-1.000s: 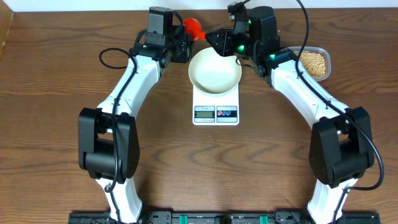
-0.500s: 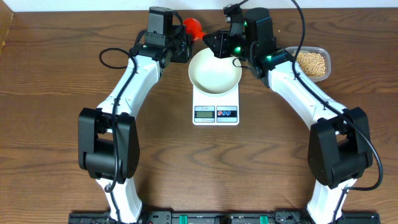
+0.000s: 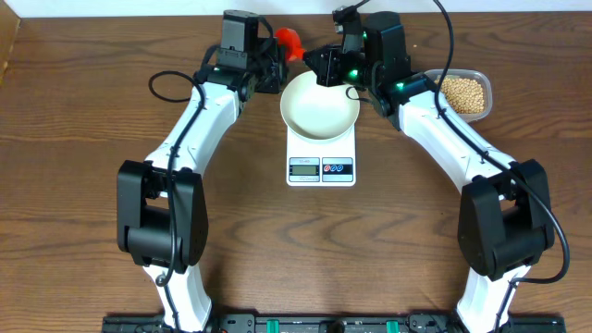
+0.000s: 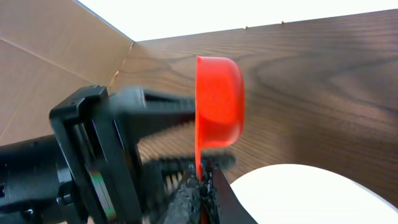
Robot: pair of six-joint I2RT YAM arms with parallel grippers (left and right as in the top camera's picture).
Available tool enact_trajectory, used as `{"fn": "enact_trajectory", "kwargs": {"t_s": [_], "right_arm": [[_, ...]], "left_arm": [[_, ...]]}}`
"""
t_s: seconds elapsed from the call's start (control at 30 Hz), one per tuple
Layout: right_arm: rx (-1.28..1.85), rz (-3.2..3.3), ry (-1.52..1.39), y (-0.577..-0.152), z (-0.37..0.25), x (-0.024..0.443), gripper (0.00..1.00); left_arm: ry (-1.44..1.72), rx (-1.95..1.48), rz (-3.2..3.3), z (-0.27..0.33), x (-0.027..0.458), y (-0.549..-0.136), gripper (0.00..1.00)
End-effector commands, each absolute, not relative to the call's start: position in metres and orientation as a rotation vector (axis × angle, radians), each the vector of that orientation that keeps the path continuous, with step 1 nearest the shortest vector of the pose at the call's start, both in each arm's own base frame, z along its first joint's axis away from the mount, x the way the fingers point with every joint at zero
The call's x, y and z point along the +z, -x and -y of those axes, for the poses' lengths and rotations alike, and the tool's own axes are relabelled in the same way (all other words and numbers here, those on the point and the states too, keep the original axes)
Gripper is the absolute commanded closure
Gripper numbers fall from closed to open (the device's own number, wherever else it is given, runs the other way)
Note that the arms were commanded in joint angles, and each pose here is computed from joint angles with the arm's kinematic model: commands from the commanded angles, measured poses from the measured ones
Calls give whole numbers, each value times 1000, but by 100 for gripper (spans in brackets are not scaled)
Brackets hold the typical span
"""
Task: Scoop item into bowl and weigh 50g on scale
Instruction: 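Open the left gripper and carry the scoop right toward the soybean tub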
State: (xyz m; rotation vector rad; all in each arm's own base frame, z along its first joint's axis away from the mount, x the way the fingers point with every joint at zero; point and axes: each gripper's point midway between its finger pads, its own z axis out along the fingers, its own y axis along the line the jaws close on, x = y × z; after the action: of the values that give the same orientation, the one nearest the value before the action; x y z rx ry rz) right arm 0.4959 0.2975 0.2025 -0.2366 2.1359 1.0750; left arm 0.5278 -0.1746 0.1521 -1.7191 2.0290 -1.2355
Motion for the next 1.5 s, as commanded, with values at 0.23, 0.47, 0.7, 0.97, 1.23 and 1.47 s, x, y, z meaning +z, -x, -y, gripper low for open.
{"fn": "enact_trajectory", "kwargs": {"t_s": [0.23,0.47,0.7,0.97,1.23,1.47], "right_arm": [[1038,-2112,169,-516,-267,211,99],[938,-2180,34,-532,-221,193,99],[923,-2172,17,-540,-194,193,99],[827,-2187,-41,-540,-155,203,99],[630,-2224,-3,-513,-115,231,99],[663,-2297,73,-483,-84,232,99]], "left_arm": [[1688,-1094,-1983,146,156,-530,7],[1350,-811,-2033,86,157,-546,7],[704,-731,-2098,55,191,-570,7],[14,-736,-2064,62,229,-556,7],[16,-711,-2118,52,220,-547,7],[11,-704,-2124,52,219,-546,7]]}}
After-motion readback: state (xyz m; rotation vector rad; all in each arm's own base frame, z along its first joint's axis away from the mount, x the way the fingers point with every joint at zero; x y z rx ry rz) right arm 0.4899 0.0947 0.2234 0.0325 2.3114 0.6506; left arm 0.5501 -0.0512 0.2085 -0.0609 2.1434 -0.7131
